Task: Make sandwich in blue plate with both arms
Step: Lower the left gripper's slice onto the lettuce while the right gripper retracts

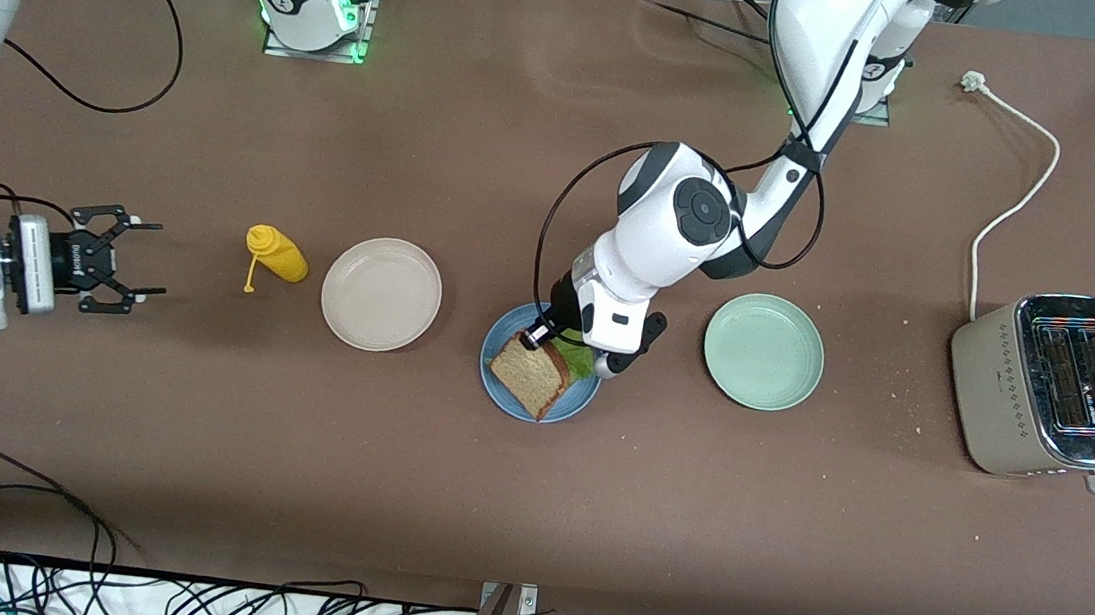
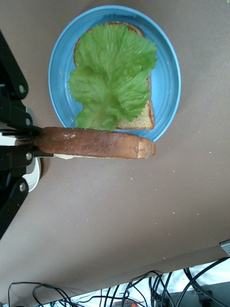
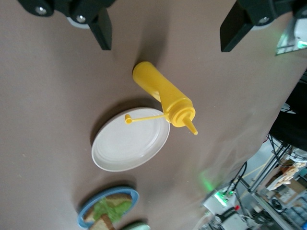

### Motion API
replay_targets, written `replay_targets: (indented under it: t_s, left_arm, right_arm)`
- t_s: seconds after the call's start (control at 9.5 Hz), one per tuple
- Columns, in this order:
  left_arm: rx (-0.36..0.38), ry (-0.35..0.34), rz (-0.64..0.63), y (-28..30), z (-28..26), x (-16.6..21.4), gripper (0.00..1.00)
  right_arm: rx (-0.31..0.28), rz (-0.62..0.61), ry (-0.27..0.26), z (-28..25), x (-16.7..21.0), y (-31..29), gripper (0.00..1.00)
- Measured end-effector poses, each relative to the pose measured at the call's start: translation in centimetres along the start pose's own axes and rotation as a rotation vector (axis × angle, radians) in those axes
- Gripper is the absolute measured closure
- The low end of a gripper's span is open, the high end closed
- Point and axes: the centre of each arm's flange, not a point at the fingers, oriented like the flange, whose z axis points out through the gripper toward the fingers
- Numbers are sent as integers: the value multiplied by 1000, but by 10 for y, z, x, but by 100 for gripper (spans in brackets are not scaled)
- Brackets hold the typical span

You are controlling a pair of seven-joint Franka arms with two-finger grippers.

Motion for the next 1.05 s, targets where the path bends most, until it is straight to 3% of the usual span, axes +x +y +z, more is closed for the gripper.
replay_targets:
  t_s: [0.32, 0.63, 1.05]
  left_arm:
    - [16, -3, 5, -6, 14, -5, 91]
    - [24, -2, 4, -10, 22, -4, 91]
    - [25, 1, 1, -11, 23, -2, 91]
  right_arm:
    - [-70, 193, -163, -41, 57, -21, 0]
    - [-288, 447, -286, -87, 110, -60, 0]
    - [-548, 809, -402, -78, 177, -126, 0]
